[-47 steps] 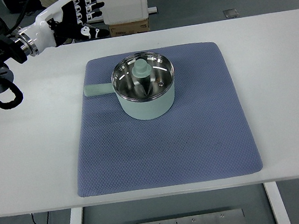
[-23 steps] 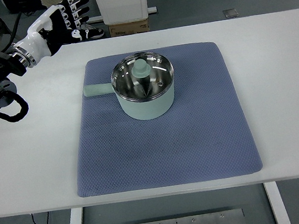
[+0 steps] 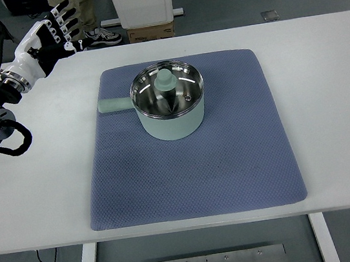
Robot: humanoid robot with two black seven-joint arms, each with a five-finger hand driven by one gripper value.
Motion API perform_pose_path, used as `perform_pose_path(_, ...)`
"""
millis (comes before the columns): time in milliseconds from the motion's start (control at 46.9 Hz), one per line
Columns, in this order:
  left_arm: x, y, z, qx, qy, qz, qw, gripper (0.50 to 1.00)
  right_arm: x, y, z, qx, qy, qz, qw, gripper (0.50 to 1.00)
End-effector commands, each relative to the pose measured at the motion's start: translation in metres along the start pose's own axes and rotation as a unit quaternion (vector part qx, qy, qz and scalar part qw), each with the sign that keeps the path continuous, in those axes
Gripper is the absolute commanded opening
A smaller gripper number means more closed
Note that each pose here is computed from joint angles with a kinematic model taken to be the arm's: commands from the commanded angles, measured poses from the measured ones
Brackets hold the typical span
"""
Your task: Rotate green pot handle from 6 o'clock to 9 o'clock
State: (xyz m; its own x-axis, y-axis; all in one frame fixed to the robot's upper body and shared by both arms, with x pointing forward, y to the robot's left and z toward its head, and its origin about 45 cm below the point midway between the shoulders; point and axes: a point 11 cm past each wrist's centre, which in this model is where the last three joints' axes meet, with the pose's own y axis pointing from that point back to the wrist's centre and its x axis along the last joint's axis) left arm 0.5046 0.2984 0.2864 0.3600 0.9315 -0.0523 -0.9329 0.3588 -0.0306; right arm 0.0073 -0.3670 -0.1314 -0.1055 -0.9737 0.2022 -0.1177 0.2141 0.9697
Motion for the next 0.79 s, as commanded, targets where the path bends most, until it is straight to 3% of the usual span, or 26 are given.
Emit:
perform_pose_path(0, 0.004, 0.003, -0.004, 0.000, 0.005, 0.011, 1.000, 1.000, 0.000, 0.000, 0.000, 0.000, 0.000, 0.000, 1.000, 1.000)
perform_pose_path(619, 0.017, 0.017, -0.038, -0.005, 0.062, 0.066, 0.996, 1.000, 0.000, 0.000, 0.000, 0.000, 0.000, 0.000, 1.000, 1.000)
perform_pose_path(768, 0.009, 0.012, -0.042, -0.006, 0.067, 0.072, 0.995, 1.000, 0.000, 0.000, 0.000, 0.000, 0.000, 0.000, 1.000, 1.000)
